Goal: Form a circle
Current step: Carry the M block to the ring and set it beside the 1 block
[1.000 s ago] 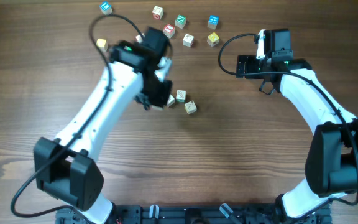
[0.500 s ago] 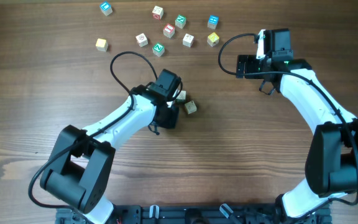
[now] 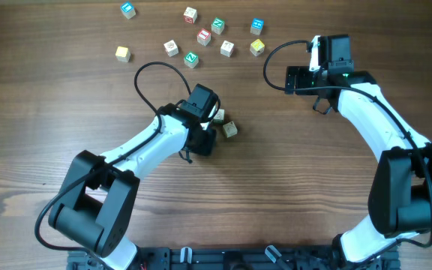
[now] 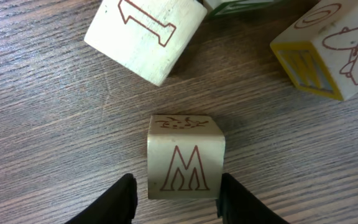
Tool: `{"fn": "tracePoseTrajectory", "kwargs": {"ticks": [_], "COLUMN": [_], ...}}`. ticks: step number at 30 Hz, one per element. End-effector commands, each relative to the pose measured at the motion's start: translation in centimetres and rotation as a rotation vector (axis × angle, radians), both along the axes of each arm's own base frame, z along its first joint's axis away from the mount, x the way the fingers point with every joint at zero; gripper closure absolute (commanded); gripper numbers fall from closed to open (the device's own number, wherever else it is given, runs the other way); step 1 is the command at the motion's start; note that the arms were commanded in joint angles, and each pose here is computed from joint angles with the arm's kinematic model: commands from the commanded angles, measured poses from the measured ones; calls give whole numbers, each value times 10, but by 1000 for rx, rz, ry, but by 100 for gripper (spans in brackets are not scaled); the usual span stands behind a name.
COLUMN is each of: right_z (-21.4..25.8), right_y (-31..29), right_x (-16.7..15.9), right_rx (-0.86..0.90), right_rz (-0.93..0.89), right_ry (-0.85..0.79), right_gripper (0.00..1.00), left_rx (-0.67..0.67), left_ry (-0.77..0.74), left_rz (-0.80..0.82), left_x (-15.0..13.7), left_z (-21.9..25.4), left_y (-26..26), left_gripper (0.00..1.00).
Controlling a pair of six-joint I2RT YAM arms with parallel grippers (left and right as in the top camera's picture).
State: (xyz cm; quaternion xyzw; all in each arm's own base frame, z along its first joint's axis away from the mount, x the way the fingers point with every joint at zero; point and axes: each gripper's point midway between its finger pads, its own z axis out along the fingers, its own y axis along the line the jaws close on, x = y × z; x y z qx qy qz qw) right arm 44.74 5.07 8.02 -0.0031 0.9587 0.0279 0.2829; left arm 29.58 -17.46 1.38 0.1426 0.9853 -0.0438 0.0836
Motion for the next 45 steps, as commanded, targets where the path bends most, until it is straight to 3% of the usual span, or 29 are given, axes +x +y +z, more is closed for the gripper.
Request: {"fn": "tracePoseTrajectory", "kwargs": {"ticks": [1,9,12,16,20,24,26,33,39,45], "right_z": [11,12,12,12,11,12,11,11,11,11], "right_y": [0,0,0,0,0,0,0,0,0,0], "right_x": [3,3,3,3,3,3,3,3,3,3], "right_rx": [2,2,2,2,2,2,2,2,2,2], "right_rz": [-1,-1,-1,-1,-1,-1,-1,-1,-1,-1], "right_ry": [-28,-29,-29,-29,-28,-29,-28,-28,-28,-28], "right_gripper": [0,0,0,0,0,0,0,0,0,0], "left_rx": [18,1,1,-2,-7,-12,3,13,14,14], "left_ry": [12,-22,-23,-33,-43,-58,-64,-64,-60,-61], "left_rz": [5,0,0,0,-2,-17,-91,-131,-130,-130], "left_x": [-3,5,6,8,10,13,13,12,11,11], "left_z": [-5,-3,-3,-2,-2,-1,-1,-2,-2,-2], "left_y": [5,1,1,0,-2,-3,-3,-2,-2,-2], "left_gripper": [60,66,58,57,69,71,70,66,55,67]}}
